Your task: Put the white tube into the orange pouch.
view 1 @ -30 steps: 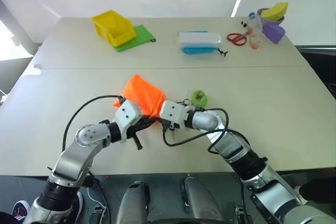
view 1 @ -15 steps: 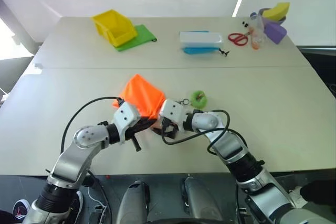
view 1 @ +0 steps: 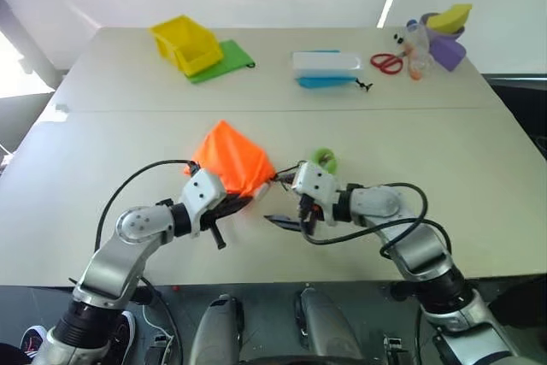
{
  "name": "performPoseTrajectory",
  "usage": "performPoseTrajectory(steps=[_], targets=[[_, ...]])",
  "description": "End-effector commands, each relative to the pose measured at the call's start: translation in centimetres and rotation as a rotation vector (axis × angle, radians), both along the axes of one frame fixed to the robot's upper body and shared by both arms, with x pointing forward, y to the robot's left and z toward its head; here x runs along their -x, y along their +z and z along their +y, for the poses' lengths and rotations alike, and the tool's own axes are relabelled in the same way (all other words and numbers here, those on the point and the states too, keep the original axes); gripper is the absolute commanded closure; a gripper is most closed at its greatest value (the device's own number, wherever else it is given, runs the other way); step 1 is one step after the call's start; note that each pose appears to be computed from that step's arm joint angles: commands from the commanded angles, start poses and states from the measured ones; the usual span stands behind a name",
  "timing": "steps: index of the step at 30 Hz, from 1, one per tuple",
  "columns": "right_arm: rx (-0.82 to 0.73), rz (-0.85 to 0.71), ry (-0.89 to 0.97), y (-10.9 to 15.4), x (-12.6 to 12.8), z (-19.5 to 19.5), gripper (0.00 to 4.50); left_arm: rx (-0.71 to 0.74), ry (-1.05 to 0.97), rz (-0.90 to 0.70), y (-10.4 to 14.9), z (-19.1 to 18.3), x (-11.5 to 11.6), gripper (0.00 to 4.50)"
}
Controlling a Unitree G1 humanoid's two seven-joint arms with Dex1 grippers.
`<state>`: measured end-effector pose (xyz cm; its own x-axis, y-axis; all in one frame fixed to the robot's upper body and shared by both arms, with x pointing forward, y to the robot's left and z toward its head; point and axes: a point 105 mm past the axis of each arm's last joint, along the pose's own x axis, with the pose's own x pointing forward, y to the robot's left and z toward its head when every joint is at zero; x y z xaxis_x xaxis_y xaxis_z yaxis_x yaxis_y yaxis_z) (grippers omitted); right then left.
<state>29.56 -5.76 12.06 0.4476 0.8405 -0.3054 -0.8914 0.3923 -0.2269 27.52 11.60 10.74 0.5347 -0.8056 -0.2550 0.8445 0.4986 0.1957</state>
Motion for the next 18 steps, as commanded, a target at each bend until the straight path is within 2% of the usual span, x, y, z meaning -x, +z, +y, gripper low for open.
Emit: performPoseTrajectory(steps=[1, 6, 14, 18], targets=[[-0.068, -0.105, -0.08, 2.9, -1.5, -1.5, 0.01, -0.001, -0.002, -0.027, 0.7, 0.6, 0.1, 4.5], [0.039, -0.228, -0.08, 1.4, -2.5, -1.1, 0.01, 0.009, 0.009, -0.045, 1.4, 0.9, -0.6, 4.5], [-0.007, -0.275, -0.168, 0.8, -4.5, 0.3, 0.01, 0.014, 0.001, -0.047, 1.5, 0.5, -0.7, 4.5], [0.035, -0.306, -0.159, 0.3, -4.7, 0.4, 0.01, 0.017, -0.001, -0.044, 1.4, 0.4, -0.6, 4.5]])
